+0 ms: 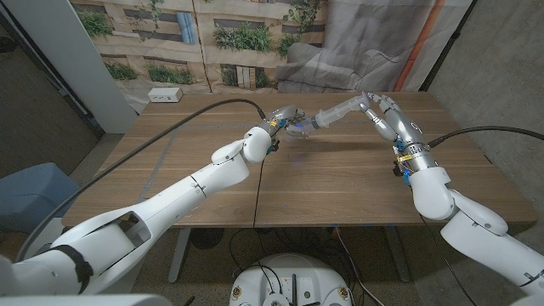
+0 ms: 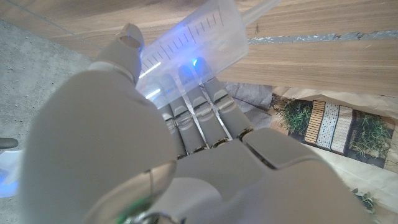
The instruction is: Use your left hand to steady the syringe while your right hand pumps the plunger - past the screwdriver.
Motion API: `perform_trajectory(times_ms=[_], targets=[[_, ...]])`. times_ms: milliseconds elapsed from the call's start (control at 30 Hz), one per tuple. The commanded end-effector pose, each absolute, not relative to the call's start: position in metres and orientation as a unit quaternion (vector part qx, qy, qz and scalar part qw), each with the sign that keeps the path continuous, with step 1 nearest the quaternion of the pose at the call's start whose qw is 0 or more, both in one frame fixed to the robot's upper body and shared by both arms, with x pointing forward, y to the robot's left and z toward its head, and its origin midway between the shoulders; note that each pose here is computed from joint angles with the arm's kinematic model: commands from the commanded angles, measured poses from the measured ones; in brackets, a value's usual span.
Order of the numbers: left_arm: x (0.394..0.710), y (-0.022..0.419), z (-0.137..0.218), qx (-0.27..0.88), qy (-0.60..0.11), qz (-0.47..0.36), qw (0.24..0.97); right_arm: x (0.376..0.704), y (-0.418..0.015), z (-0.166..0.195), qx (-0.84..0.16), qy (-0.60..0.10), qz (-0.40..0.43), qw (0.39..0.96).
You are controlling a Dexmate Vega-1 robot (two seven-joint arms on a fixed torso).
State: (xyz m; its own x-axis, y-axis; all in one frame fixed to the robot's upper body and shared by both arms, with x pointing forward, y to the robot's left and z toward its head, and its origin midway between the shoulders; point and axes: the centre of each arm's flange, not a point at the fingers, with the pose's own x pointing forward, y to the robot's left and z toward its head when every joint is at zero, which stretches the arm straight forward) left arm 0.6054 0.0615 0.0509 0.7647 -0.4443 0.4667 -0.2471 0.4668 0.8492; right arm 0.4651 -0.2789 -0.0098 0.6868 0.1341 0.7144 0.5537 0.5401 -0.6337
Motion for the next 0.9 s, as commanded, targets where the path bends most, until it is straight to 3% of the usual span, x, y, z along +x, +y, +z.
perform_trajectory(times_ms=[33,900], targets=[[0.605,0.061,0.049,0.510,-0.337,-0.064,0.789,0.466,-0.272,-0.009,-0.468,-0.375,-0.120,0.791],[0.608,0.059,0.051,0.507,-0.340,-0.065,0.789,0.472,-0.257,-0.003,-0.501,-0.378,-0.098,0.772]])
